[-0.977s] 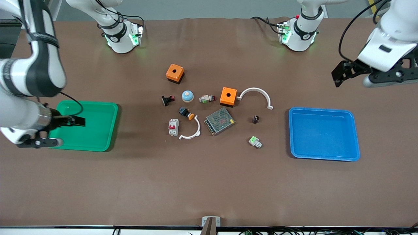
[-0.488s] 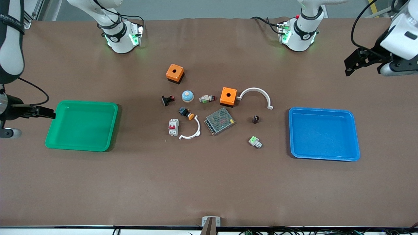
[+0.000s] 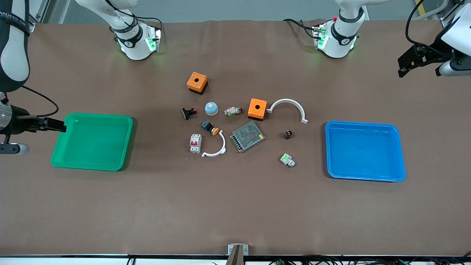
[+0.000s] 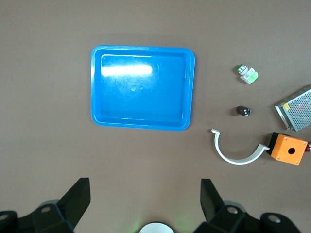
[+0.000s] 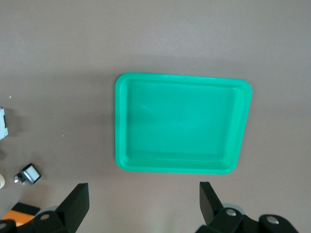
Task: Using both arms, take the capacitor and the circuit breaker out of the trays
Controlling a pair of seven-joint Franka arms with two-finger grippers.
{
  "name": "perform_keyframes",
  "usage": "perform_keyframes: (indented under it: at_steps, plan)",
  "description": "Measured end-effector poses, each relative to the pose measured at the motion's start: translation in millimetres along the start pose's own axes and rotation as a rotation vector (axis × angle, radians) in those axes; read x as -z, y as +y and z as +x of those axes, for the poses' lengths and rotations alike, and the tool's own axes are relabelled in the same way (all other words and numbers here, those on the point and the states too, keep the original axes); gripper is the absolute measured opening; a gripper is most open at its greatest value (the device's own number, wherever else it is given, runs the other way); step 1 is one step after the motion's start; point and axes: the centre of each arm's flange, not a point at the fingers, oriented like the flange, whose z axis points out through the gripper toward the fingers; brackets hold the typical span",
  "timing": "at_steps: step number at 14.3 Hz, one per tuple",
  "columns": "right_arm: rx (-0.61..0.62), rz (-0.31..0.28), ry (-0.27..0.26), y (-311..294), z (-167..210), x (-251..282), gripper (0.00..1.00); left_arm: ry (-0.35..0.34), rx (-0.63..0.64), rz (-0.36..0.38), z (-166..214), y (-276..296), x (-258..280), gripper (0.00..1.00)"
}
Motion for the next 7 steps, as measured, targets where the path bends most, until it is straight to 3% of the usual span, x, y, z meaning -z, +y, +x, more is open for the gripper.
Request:
perform_keyframes:
  at_steps: [7]
  plan:
    - [0.036, -0.005, 0.043, -24, -27, 12, 1.0, -0.003, 0.015, -0.003, 9, -17, -9, 1.0]
